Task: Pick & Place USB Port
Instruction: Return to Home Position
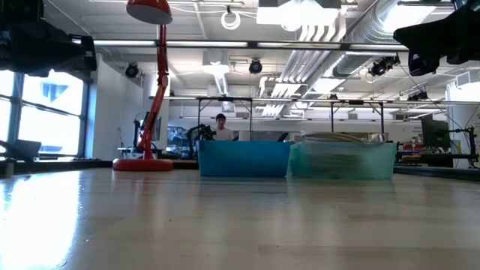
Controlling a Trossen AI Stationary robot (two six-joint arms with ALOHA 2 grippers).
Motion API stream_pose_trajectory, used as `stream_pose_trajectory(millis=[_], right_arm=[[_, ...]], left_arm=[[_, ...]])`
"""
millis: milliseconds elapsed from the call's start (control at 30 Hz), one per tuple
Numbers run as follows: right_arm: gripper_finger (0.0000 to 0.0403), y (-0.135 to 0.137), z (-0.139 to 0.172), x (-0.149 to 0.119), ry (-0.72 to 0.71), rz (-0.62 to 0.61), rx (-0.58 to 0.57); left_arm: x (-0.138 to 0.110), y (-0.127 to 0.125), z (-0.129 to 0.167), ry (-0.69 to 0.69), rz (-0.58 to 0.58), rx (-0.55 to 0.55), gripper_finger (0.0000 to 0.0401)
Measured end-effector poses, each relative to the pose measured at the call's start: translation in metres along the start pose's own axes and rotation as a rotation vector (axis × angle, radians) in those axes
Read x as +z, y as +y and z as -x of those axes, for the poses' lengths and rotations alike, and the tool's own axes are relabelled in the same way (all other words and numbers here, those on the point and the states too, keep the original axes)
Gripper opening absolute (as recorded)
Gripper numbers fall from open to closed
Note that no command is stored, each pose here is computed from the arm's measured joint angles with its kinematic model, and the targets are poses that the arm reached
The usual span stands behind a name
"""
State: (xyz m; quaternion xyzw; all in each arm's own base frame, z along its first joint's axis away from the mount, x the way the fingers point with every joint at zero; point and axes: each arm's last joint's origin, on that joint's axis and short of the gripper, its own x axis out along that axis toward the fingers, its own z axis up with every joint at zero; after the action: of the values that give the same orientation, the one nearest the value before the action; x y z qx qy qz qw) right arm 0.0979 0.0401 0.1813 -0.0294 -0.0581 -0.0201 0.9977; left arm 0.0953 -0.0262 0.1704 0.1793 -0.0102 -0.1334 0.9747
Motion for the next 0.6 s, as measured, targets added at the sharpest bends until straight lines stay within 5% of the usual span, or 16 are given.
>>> stream_pose_trajectory(millis=[200,600], right_arm=[[0.0,-0.002,0.0,0.0,0.004,0.002,-0.045],[0.0,-0.019,-0.009,-0.006,0.02,0.019,0.058]], left_arm=[[0.001,-0.001,0.0,-0.013,0.007,-0.024,0.0],[0.001,0.0,0.0,-0.009,-0.059,-0.011,0.0]])
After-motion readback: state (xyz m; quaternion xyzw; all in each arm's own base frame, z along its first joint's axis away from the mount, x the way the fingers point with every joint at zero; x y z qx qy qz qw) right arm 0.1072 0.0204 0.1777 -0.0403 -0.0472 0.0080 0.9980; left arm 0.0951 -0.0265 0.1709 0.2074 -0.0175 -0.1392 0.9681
